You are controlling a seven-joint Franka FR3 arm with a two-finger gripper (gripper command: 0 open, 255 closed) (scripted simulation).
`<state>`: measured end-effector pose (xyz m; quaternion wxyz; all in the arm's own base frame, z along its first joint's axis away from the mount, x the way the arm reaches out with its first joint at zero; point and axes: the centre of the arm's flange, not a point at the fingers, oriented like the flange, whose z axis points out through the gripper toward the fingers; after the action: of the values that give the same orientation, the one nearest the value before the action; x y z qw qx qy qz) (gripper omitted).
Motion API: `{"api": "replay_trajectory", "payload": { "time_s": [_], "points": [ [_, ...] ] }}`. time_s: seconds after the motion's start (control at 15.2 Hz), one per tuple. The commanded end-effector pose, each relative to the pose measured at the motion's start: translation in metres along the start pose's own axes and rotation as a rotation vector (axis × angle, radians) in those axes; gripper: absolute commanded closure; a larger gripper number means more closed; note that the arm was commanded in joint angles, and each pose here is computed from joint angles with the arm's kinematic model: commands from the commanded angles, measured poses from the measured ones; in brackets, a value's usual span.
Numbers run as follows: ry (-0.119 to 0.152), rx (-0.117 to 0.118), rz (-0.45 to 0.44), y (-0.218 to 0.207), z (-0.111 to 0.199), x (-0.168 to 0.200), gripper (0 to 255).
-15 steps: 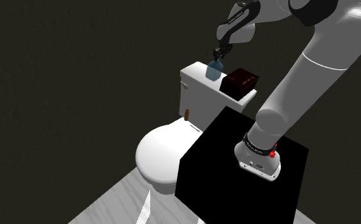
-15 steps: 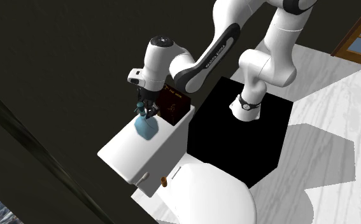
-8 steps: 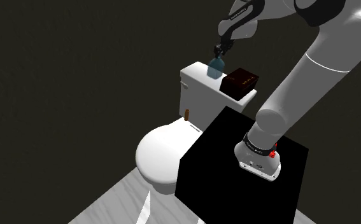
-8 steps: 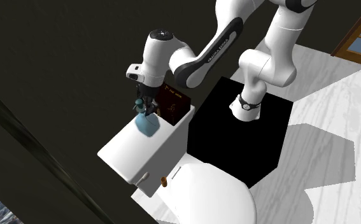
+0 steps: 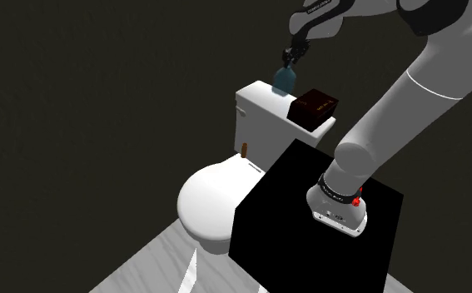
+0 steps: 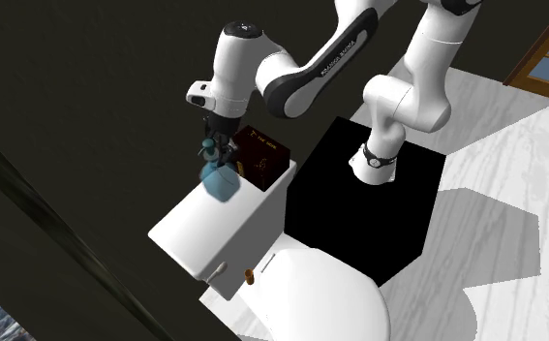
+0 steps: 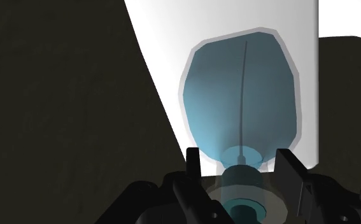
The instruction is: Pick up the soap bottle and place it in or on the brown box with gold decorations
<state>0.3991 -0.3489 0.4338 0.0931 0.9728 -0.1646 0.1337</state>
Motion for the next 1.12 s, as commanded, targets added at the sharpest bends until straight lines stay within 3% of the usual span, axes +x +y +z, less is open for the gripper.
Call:
{"api": "replay_trajectory", "payload": {
  "time_s": [0.0,1.06],
  "points": [
    [0.000,0.000,0.000,0.000,-0.010,0.003,255],
    [0.000,0.000,0.000,0.011,-0.090,0.028,255]
  ]
}}
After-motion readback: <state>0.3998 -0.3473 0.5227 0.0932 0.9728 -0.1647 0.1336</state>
